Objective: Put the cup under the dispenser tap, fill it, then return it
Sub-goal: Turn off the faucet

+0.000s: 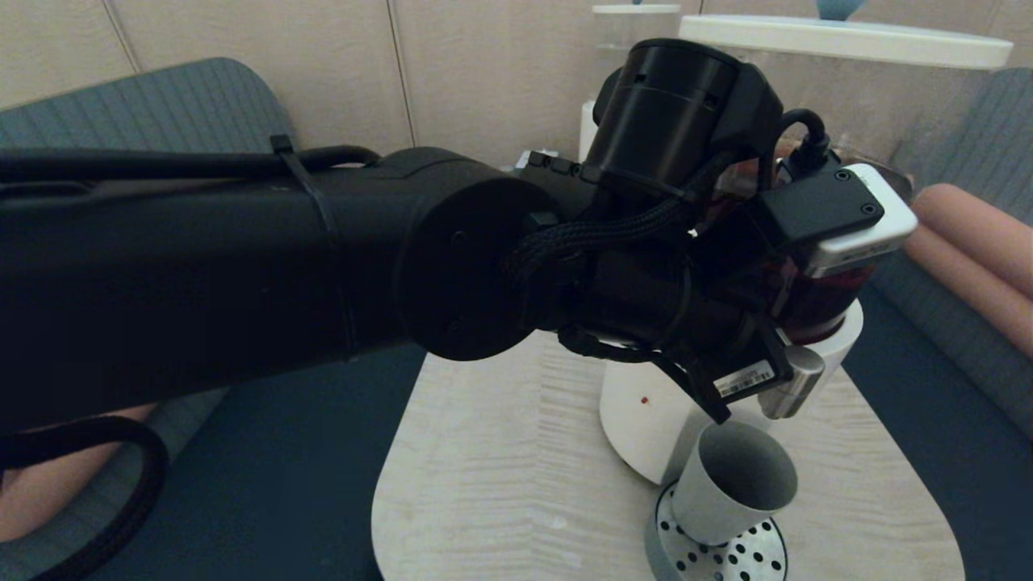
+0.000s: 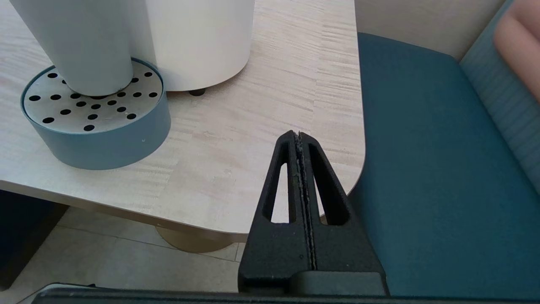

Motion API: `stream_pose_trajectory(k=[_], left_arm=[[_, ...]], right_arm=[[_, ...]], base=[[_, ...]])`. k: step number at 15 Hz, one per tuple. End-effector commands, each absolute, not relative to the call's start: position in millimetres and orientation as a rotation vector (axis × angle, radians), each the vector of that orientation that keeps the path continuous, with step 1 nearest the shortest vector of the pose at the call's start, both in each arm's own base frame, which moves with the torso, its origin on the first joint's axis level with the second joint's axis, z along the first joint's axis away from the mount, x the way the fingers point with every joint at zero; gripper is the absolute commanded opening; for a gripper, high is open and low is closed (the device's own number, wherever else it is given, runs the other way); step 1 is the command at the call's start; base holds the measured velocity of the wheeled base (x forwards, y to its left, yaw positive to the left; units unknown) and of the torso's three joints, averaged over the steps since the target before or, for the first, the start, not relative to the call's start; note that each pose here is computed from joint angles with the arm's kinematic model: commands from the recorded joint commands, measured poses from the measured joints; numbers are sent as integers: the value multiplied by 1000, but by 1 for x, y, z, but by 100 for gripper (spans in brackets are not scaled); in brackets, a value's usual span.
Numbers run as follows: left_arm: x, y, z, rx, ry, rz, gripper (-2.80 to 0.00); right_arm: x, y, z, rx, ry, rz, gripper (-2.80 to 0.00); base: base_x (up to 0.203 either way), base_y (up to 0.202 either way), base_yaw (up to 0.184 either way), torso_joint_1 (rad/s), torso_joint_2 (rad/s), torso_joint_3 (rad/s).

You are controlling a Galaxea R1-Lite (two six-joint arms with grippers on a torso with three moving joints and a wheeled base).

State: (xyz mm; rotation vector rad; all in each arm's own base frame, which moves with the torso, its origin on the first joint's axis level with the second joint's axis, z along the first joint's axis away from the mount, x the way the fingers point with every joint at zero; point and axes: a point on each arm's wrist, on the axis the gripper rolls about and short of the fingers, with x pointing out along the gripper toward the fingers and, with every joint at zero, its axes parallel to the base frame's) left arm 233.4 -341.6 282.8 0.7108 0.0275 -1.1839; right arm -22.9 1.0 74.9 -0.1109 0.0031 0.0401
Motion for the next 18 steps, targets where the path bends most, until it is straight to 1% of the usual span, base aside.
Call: stream_pose_trajectory(k=[1, 12, 18], left_arm=[[233, -342, 282, 716, 29, -1193, -280], [231, -339, 287, 709, 7, -1180, -280], [228, -309, 303, 702, 17, -1113, -280]], right_arm=[[-22, 1, 72, -112, 10, 41, -280], [-22, 1, 72, -112, 9, 40, -280], [-22, 1, 72, -112, 10, 41, -280]], base=[[0, 0, 0, 0, 0, 0], [0, 0, 0, 0, 0, 0], [0, 0, 0, 0, 0, 0]])
